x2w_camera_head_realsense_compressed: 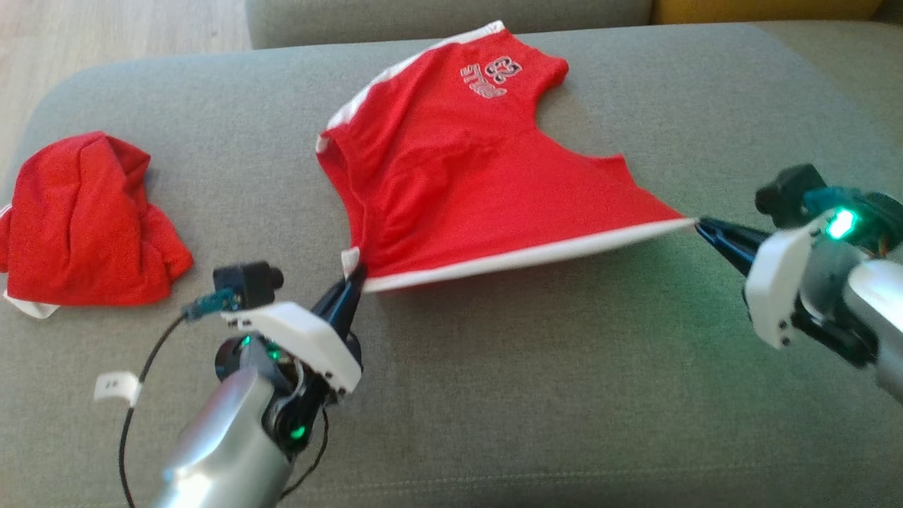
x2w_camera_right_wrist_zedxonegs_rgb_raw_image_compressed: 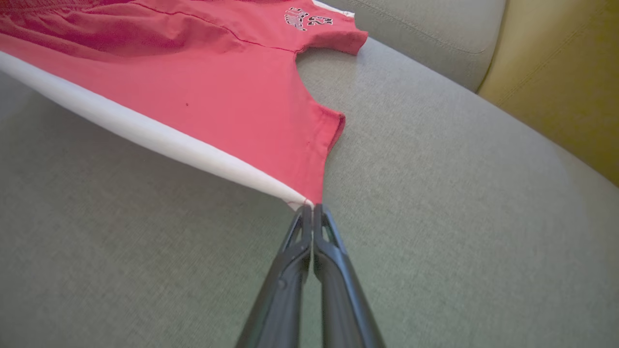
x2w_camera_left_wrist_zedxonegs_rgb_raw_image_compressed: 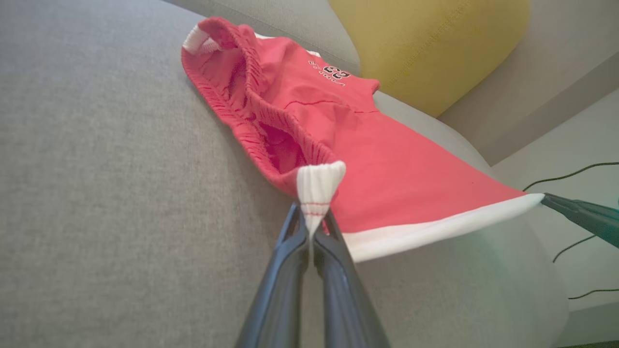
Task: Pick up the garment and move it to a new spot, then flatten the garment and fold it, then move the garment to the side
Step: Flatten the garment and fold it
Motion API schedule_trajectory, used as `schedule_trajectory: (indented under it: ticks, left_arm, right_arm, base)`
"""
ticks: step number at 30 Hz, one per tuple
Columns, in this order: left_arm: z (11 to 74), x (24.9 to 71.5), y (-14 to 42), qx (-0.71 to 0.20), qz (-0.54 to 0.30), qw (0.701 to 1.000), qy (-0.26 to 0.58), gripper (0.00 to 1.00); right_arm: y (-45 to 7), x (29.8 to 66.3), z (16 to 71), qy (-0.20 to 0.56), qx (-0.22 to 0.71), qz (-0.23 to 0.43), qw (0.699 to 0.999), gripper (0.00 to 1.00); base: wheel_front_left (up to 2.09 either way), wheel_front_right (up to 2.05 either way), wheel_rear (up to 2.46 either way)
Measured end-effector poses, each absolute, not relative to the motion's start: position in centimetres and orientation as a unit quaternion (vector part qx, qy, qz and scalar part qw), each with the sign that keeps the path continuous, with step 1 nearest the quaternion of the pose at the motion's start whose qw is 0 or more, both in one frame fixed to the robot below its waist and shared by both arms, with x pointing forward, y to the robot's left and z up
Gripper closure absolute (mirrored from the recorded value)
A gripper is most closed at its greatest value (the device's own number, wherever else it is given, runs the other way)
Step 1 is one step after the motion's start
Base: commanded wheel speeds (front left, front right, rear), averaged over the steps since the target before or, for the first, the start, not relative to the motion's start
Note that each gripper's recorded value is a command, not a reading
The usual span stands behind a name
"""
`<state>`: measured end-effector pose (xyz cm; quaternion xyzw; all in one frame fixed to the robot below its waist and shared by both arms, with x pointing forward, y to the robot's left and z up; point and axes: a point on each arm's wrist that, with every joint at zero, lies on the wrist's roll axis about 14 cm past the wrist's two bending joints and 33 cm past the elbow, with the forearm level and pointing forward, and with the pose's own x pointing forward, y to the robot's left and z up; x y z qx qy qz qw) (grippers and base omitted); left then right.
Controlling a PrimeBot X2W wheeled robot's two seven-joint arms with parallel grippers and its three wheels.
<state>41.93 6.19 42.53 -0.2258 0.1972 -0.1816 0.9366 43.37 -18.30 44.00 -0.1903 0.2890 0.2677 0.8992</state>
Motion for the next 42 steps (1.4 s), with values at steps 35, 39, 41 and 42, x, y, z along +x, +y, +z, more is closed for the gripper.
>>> schedule_trajectory:
  ticks: [35, 39, 41, 42]
  left_arm:
    - [41.4, 30.8, 4.3, -0.250, -0.293, 0.868, 0.314, 1.00]
    - [42.0, 31.3, 4.4, -0.256, -0.293, 0.868, 0.307, 1.00]
    - [42.4, 32.1, 4.7, -0.254, -0.291, 0.872, 0.300, 1.00]
    - [42.7, 32.5, 4.9, -0.254, -0.289, 0.875, 0.295, 1.00]
  right_arm:
    - [-22.8, 32.9, 45.0, 0.410, -0.166, 0.275, 0.854, 1.00]
    - [-22.0, 34.7, 45.6, 0.393, -0.160, 0.276, 0.862, 1.00]
    - [-21.6, 35.7, 45.8, 0.387, -0.168, 0.278, 0.863, 1.00]
    - [-21.3, 36.4, 46.0, 0.381, -0.170, 0.279, 0.865, 1.00]
  base:
    - [0.00, 0.00, 0.00]
    - [0.00, 0.00, 0.00]
    - [0.00, 0.00, 0.00]
    - [0.00, 0.00, 0.00]
